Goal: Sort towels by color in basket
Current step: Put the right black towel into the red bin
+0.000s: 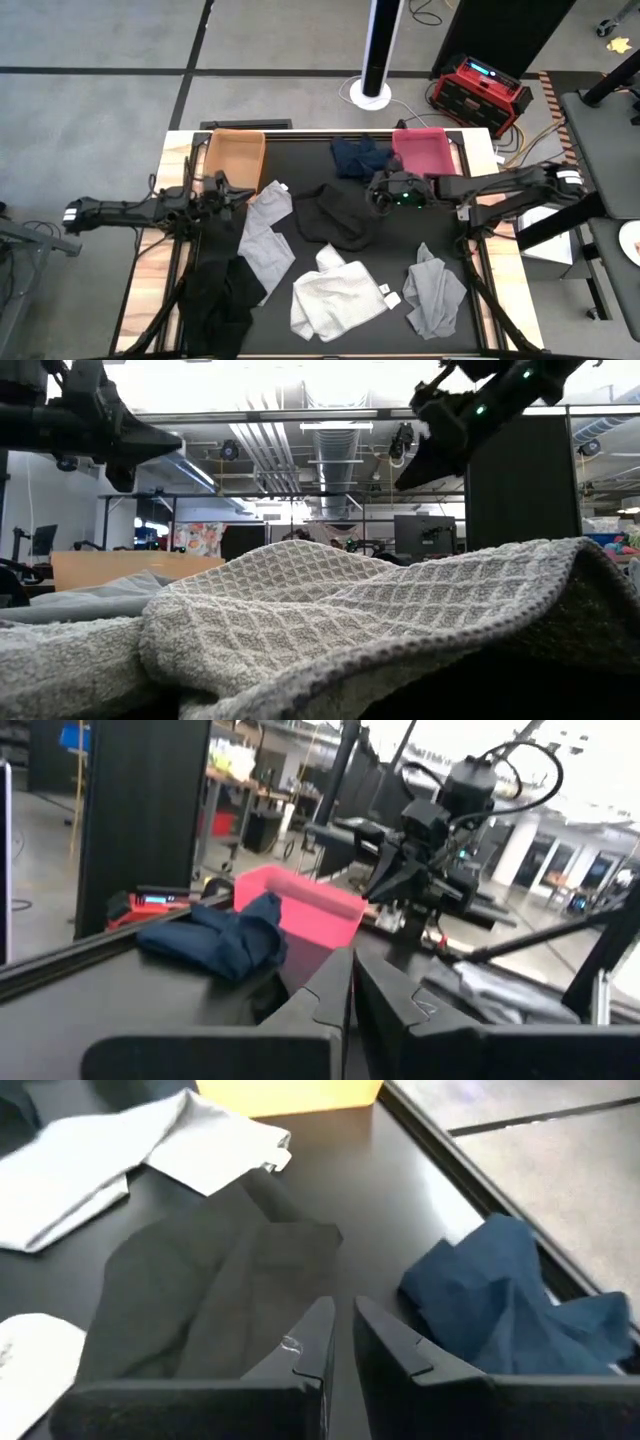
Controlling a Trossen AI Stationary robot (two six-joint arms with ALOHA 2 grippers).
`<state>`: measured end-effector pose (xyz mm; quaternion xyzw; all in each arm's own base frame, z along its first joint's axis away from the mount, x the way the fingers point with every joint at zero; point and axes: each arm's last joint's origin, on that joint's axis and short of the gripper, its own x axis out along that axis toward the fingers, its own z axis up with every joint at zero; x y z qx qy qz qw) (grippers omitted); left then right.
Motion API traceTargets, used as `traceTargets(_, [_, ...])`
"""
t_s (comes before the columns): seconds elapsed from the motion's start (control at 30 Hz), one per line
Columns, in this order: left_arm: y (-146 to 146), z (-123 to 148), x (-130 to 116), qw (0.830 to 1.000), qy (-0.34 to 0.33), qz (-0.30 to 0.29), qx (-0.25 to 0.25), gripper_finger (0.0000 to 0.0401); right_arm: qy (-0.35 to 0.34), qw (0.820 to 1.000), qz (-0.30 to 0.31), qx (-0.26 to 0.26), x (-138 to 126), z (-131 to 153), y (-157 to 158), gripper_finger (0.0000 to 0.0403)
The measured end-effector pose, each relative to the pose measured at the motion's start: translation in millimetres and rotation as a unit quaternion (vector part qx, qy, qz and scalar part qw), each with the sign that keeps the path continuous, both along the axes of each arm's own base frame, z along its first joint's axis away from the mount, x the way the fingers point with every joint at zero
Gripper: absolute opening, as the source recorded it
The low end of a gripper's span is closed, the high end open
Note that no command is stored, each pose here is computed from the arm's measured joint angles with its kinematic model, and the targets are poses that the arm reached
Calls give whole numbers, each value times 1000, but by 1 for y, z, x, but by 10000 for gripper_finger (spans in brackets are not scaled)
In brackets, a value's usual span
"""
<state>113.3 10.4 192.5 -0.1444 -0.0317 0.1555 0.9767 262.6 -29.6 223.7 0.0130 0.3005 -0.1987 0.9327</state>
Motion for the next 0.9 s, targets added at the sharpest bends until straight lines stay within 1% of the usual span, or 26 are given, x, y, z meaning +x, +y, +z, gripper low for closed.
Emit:
traceTargets(0.07, [0,-3,2,1000,13,0,0,0,2,1000,11,-24,9,-5,-2,34])
traceTargets(0.2, [1,-1,6,1000,9,12,15,0,-14,1000,18,-20,31,-14,-3,34])
traceTargets(0.3, [2,4,7,999,-3,29,35,0,4,999,37,-12,47,-24,4,34])
traceTargets(0.4, [2,5,7,998,-2,36,45,0,35,998,49,-8,60,-35,10,48])
traceTargets(0.53, [2,4,8,998,2,42,46,0,65,996,56,-6,78,-47,15,93])
traceTargets(0.63, [3,5,8,997,4,47,59,0,67,997,45,4,91,-52,15,138])
traceTargets(0.73, [4,6,7,995,3,69,67,0,71,997,37,10,102,-59,14,184])
traceTargets(0.9, [4,6,7,995,4,80,67,0,89,996,20,1,115,-71,13,244])
